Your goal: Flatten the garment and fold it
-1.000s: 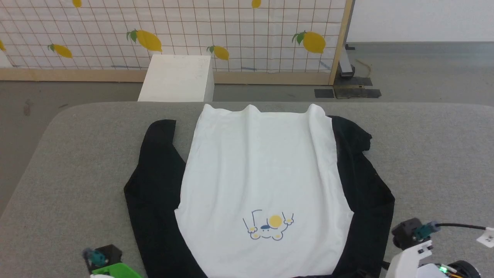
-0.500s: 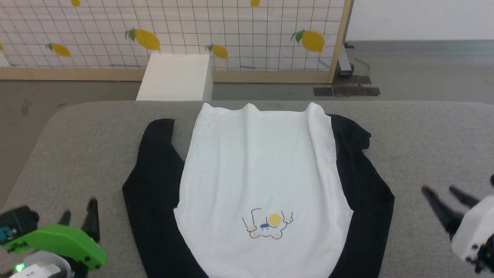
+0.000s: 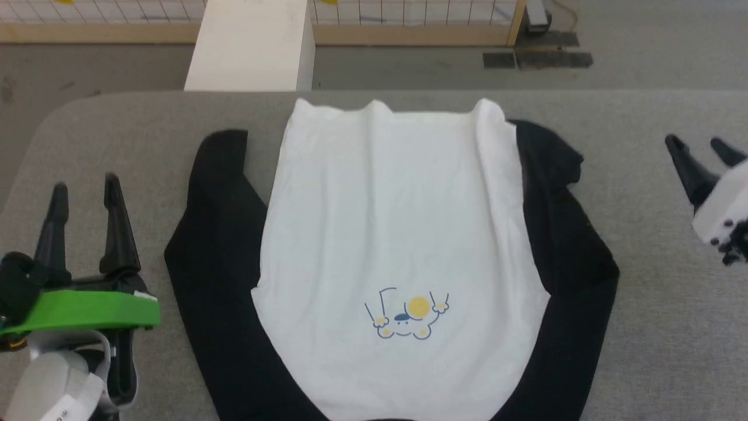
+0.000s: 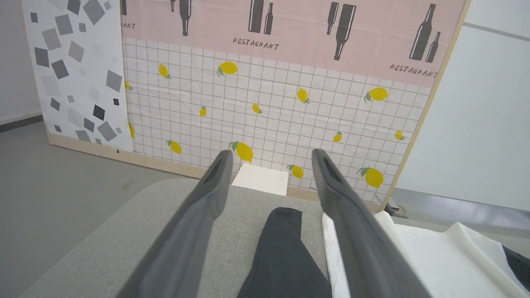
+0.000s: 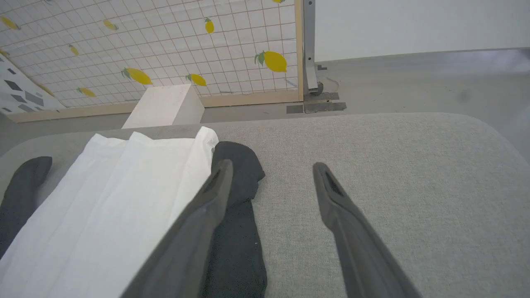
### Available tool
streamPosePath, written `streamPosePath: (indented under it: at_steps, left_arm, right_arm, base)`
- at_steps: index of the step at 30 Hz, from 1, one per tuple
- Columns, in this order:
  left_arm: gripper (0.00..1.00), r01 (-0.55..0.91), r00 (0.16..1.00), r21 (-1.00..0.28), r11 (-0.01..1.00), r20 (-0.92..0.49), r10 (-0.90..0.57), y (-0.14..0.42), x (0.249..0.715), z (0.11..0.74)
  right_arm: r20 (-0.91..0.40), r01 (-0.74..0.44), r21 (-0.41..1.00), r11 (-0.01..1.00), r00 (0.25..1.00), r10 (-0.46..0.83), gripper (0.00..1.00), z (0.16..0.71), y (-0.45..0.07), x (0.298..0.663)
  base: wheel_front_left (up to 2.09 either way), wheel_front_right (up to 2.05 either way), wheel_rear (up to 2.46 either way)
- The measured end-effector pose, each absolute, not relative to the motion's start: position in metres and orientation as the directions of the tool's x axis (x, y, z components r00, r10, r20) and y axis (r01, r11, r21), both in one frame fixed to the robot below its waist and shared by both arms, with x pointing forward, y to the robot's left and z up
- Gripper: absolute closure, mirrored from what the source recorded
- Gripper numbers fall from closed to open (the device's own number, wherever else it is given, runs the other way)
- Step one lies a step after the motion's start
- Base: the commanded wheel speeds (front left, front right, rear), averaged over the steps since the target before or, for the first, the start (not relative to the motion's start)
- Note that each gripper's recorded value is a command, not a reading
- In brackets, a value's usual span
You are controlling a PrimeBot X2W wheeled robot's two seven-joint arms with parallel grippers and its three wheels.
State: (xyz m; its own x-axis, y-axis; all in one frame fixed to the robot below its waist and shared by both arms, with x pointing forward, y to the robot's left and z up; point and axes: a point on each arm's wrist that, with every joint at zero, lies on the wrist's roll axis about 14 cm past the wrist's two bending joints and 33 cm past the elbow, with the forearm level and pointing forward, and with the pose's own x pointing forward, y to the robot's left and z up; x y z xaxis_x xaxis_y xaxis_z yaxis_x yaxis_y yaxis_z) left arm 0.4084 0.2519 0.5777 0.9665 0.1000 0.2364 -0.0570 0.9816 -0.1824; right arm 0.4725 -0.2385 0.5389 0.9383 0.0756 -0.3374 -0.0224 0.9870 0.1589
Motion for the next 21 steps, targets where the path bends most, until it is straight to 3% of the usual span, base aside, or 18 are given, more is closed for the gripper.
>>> streamPosePath:
  at_steps: [6, 12, 21]
  left_arm:
    - [0.0, -0.069, 0.95, -0.113, 0.991, 0.297, 0.1, 0.254, 0.429, 0.583]
    - [0.0, -0.042, 0.972, -0.071, 0.997, 0.228, 0.057, 0.247, 0.444, 0.547]
    - [0.0, -0.033, 0.993, -0.06, 0.998, 0.112, 0.039, 0.246, 0.46, 0.494]
  right_arm:
    - [-0.48, -0.024, 0.103, 0.994, 0.874, 0.071, 0.0, 0.509, -0.231, 0.519]
    - [-0.618, -0.033, 0.065, 0.997, 0.783, 0.066, 0.0, 0.472, -0.221, 0.556]
    - [-0.844, -0.115, -0.015, 0.993, 0.534, 0.049, 0.0, 0.389, -0.196, 0.563]
  base:
    - [0.0, 0.0, 0.0]
    - [0.0, 0.0, 0.0]
    - [0.0, 0.0, 0.0]
